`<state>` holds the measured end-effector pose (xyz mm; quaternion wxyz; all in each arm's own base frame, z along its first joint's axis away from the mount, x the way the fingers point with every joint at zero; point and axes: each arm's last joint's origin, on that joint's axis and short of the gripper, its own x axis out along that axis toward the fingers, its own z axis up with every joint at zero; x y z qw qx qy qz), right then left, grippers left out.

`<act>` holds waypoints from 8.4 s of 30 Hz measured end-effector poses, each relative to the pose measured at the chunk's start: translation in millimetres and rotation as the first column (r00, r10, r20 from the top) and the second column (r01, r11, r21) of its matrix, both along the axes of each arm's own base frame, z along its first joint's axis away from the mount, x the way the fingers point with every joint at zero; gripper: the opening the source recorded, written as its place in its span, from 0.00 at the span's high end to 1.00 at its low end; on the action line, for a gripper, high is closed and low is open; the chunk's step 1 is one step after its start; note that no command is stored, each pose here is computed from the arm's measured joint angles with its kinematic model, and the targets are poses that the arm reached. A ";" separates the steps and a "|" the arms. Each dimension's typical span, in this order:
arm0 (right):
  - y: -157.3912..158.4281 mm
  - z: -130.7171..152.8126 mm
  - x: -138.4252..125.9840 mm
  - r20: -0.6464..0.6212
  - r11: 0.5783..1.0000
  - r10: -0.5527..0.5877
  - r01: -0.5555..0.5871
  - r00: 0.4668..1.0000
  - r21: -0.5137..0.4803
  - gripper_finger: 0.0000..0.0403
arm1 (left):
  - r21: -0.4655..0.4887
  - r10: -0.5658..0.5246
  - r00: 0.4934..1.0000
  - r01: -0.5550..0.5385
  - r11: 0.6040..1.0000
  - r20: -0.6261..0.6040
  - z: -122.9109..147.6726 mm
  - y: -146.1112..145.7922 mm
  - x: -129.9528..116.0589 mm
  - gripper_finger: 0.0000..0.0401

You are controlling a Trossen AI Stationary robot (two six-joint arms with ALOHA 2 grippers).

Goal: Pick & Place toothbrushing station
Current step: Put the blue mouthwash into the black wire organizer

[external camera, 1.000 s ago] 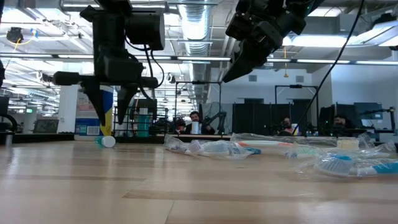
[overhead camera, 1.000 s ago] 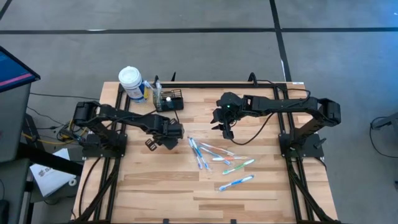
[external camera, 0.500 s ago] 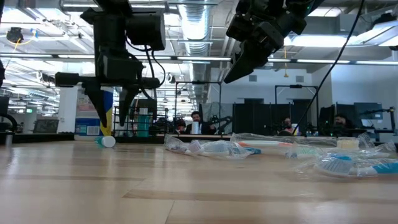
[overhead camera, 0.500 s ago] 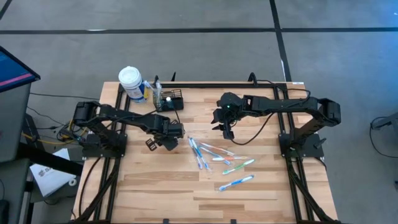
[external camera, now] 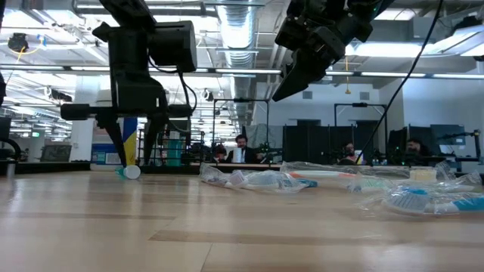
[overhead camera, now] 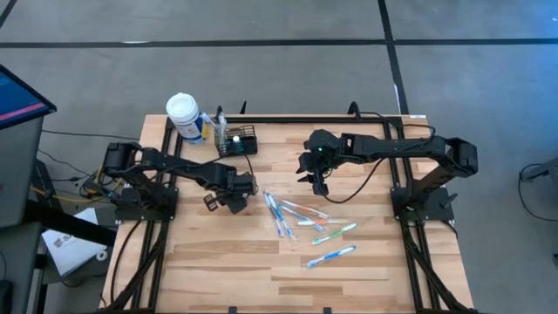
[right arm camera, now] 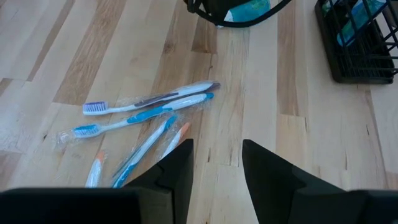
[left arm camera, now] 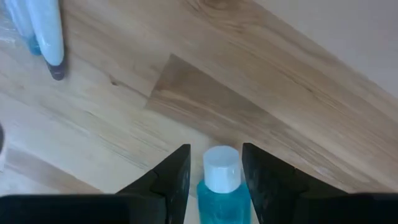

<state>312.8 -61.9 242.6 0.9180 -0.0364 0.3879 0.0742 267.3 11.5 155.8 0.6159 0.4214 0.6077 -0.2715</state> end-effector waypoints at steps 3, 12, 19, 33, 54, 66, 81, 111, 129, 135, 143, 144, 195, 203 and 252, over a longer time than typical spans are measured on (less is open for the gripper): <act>0.0 0.0 0.0 0.000 1.000 0.000 0.000 1.000 0.000 0.68 | -0.017 0.011 1.000 -0.011 1.000 -0.012 -2.9 3.0 -1.5 0.66; 0.1 0.0 0.0 0.001 1.000 0.007 -0.007 1.000 -0.006 0.68 | -0.031 0.037 0.999 -0.038 0.999 -0.032 -17.7 9.9 -12.3 0.66; 0.0 0.0 0.0 0.001 1.000 0.008 -0.008 1.000 -0.008 0.68 | -0.031 0.039 0.999 -0.039 0.999 -0.004 -18.4 10.9 -10.3 0.66; 0.1 -0.4 -0.5 -0.006 1.000 0.006 -0.006 1.000 -0.004 0.68 | -0.036 0.057 0.998 -0.057 0.998 0.002 -18.3 14.7 -10.2 0.72; 0.0 0.1 0.1 0.003 1.000 0.007 -0.007 1.000 -0.008 0.68 | -0.030 0.059 0.998 -0.058 0.998 0.009 -29.2 13.2 -20.6 0.79; 0.0 0.1 0.1 0.002 1.000 0.007 -0.007 1.000 -0.007 0.68 | -0.043 0.090 0.995 -0.089 0.995 0.030 -20.3 12.4 -11.7 0.79; 0.0 0.0 0.0 0.003 1.000 0.019 -0.019 1.000 -0.019 0.68 | -0.050 0.100 0.994 -0.097 0.994 0.052 -18.3 8.0 -8.2 0.79; -0.4 1.0 1.1 0.019 0.999 0.026 -0.025 0.999 -0.029 0.68 | -0.194 0.365 0.851 -0.313 0.930 0.376 52.8 6.5 -26.3 0.79; -0.4 1.5 1.6 0.026 0.999 0.026 -0.026 0.999 -0.031 0.68 | -0.465 0.593 0.318 -0.395 0.792 0.740 96.6 48.9 -52.7 0.79; -0.8 1.6 1.6 0.027 0.999 0.026 -0.025 0.999 -0.031 0.68 | -0.541 0.617 0.133 -0.361 0.759 0.776 91.4 58.7 -58.7 0.79; -2.3 1.9 1.4 0.032 0.999 0.033 -0.032 0.999 -0.040 0.68 | -0.621 0.640 -0.052 -0.313 0.718 0.767 76.9 68.3 -66.2 0.79; -2.4 1.9 1.5 0.032 0.999 0.034 -0.032 0.999 -0.040 0.68 | -0.625 0.636 -0.076 -0.304 0.719 0.768 75.9 69.2 -67.5 0.79; -6.3 -13.0 -3.2 0.037 0.997 0.044 -0.041 0.998 -0.065 0.68 | -0.816 0.542 -0.631 -0.285 0.502 0.554 20.8 111.8 -68.1 0.79; -15.7 -17.4 -6.5 0.039 0.998 0.012 -0.009 0.999 -0.066 0.68 | -0.820 0.550 -0.629 -0.277 0.501 0.549 20.7 111.4 -67.7 0.79; -15.7 -16.1 -5.3 0.056 0.998 0.007 -0.004 0.998 -0.065 0.68 | -0.846 0.611 -0.603 -0.232 0.481 0.513 14.4 110.9 -63.4 0.79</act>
